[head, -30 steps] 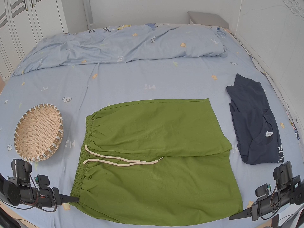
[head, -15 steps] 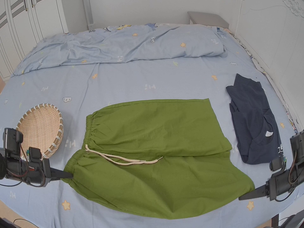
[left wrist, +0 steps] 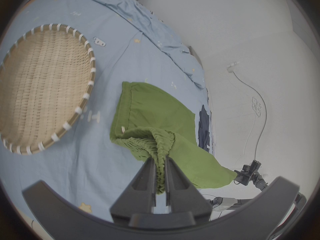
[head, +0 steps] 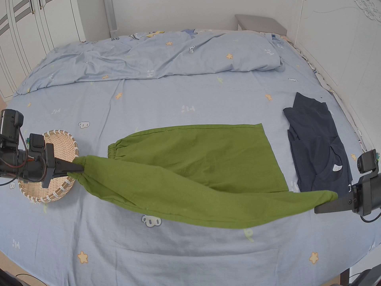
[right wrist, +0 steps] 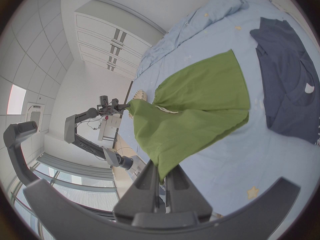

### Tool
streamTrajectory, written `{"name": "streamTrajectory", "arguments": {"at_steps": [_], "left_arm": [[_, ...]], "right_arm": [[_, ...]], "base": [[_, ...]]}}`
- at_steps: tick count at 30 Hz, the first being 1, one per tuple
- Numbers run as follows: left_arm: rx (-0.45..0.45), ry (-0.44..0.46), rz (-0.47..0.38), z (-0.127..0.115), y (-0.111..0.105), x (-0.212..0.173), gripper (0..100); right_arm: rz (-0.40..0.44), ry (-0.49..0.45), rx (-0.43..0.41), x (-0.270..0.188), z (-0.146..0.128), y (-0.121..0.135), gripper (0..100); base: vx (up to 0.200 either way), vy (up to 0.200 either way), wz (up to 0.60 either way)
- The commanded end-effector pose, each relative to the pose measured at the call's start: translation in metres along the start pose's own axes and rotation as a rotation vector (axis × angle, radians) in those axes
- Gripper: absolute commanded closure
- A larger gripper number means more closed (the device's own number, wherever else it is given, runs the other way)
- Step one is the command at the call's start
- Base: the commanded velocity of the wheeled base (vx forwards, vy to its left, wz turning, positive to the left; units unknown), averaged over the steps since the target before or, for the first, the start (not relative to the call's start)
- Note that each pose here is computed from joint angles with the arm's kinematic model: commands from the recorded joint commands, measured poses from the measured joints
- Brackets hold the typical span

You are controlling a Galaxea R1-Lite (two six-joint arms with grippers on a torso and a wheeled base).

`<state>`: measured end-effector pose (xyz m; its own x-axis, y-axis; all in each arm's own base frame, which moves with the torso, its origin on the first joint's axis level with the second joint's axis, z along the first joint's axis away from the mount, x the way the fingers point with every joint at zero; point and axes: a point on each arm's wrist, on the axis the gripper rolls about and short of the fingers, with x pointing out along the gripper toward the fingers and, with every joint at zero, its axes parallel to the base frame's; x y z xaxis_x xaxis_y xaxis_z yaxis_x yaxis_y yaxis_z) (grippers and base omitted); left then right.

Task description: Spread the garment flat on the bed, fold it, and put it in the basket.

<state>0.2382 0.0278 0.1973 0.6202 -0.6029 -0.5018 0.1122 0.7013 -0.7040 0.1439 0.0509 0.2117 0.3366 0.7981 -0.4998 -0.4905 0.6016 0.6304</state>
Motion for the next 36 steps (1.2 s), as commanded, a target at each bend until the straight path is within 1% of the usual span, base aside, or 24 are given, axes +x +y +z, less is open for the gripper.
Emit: {"name": "streamTrajectory", "arguments": {"at_steps": [1, 6, 7, 8, 10, 12, 13, 16, 18, 19, 23, 25, 26, 27, 29, 32, 33, 36], "left_arm": [[-0.008, 0.005, 0.003, 0.027, 0.007, 0.016, 100], [0.013, -0.004, -0.009, 0.051, 0.008, 0.029, 100], [0.016, -0.001, -0.011, 0.052, 0.008, 0.031, 100], [0.014, 0.021, -0.016, 0.055, 0.006, 0.038, 100], [0.008, 0.032, -0.015, 0.059, 0.006, 0.041, 100], [0.002, 0.042, -0.016, 0.063, 0.008, 0.046, 100], [0.004, 0.042, -0.016, 0.064, 0.008, 0.047, 100], [0.002, 0.046, -0.015, 0.073, 0.013, 0.056, 100], [0.006, 0.047, -0.018, 0.077, 0.013, 0.061, 100], [0.010, 0.045, -0.020, 0.081, 0.014, 0.064, 100], [0.022, 0.031, -0.025, 0.091, 0.014, 0.068, 100], [0.023, 0.027, -0.025, 0.094, 0.014, 0.068, 100], [0.022, 0.025, -0.025, 0.097, 0.013, 0.068, 100], [0.022, 0.025, -0.025, 0.098, 0.013, 0.068, 100], [0.017, 0.028, -0.023, 0.103, 0.015, 0.071, 100], [0.020, 0.022, -0.024, 0.108, 0.016, 0.073, 100], [0.019, 0.023, -0.023, 0.108, 0.017, 0.074, 100], [0.016, 0.010, -0.022, 0.116, 0.021, 0.077, 100]], "right_arm": [[-0.003, 0.001, 0.004, 0.007, 0.020, -0.003, 100], [-0.004, -0.008, -0.004, 0.013, 0.040, -0.005, 100], [-0.006, -0.006, -0.002, 0.015, 0.042, -0.006, 100], [-0.019, -0.013, -0.001, 0.018, 0.052, -0.009, 100], [-0.035, -0.020, 0.003, 0.022, 0.064, -0.012, 100], [-0.047, -0.029, 0.010, 0.024, 0.076, -0.017, 100], [-0.048, -0.031, 0.009, 0.024, 0.077, -0.017, 100], [-0.050, -0.050, -0.002, 0.028, 0.094, -0.019, 100], [-0.055, -0.057, 0.000, 0.030, 0.104, -0.023, 100], [-0.065, -0.068, 0.007, 0.032, 0.114, -0.029, 100], [-0.078, -0.087, 0.024, 0.039, 0.141, -0.042, 100], [-0.081, -0.089, 0.025, 0.041, 0.148, -0.045, 100], [-0.088, -0.095, 0.024, 0.044, 0.159, -0.049, 100], [-0.089, -0.096, 0.025, 0.044, 0.160, -0.049, 100], [-0.108, -0.106, 0.033, 0.048, 0.176, -0.058, 100], [-0.111, -0.123, 0.023, 0.048, 0.192, -0.060, 100], [-0.111, -0.122, 0.024, 0.049, 0.193, -0.061, 100], [-0.117, -0.130, 0.028, 0.054, 0.212, -0.070, 100]], "base": [[0.000, 0.000, 0.00], [0.000, 0.000, 0.00], [0.000, 0.000, 0.00], [0.000, 0.000, 0.00], [0.000, 0.000, 0.00], [0.000, 0.000, 0.00], [0.000, 0.000, 0.00], [0.000, 0.000, 0.00], [0.000, 0.000, 0.00], [0.000, 0.000, 0.00], [0.000, 0.000, 0.00], [0.000, 0.000, 0.00], [0.000, 0.000, 0.00], [0.000, 0.000, 0.00], [0.000, 0.000, 0.00], [0.000, 0.000, 0.00], [0.000, 0.000, 0.00], [0.000, 0.000, 0.00]]}}
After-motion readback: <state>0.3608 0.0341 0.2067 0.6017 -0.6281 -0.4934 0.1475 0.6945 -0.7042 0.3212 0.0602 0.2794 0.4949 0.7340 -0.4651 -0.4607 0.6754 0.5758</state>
